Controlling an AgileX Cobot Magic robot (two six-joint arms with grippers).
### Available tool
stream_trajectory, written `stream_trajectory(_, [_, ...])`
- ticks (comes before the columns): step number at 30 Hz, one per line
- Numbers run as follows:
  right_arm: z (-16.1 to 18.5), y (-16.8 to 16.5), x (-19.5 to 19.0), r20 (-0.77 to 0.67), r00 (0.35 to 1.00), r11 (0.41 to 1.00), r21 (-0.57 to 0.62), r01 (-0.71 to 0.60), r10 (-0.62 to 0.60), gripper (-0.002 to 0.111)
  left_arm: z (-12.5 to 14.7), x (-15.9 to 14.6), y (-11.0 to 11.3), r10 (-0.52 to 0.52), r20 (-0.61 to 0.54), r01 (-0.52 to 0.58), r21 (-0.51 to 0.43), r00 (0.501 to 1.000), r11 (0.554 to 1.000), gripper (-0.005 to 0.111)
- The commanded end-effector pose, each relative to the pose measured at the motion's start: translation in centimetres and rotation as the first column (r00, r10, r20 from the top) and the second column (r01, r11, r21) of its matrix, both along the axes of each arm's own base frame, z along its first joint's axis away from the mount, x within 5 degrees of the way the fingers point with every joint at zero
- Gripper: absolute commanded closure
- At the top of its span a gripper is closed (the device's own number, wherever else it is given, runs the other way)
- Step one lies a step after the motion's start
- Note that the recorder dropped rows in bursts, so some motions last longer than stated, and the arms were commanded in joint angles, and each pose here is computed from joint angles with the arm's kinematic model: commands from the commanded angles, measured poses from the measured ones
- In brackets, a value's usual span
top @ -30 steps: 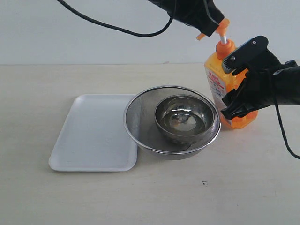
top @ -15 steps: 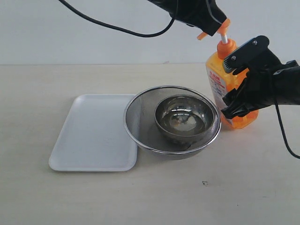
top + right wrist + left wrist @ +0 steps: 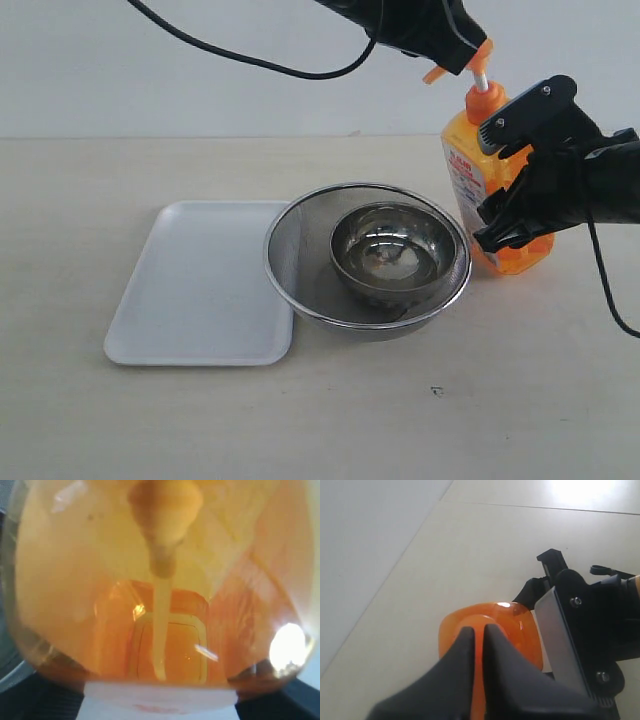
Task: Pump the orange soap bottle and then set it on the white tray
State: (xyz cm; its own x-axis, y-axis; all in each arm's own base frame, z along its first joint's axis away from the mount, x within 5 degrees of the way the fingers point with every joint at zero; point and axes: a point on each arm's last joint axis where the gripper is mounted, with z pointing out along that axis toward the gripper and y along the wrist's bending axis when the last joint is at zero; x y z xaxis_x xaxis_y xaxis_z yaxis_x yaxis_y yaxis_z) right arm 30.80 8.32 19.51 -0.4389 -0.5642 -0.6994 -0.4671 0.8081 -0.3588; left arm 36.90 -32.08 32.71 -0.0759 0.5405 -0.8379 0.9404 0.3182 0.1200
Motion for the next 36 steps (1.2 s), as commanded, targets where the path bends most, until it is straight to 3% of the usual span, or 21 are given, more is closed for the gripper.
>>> stream_trajectory(1, [0.7,0.1,0.0,0.024,1.000,1.000,-0.009,-0.014,0.014,0.108,-3.1,0.1,-0.4,-0.033,-0.073,0.040,0.094,0.997,0.995,0.102])
stream_trajectory(11, [0.7,0.1,0.0,0.024,1.000,1.000,-0.009,-0.014,0.014,0.108,-4.3,-0.1,-0.2,-0.038,-0.100,0.052,0.136,0.994,0.989,0.102])
stream_trajectory(36, [0.7,0.1,0.0,0.024,1.000,1.000,-0.007,-0.012,0.013,0.108,-4.5,-0.2,-0.1,-0.038,-0.105,0.052,0.136,0.994,0.989,0.102])
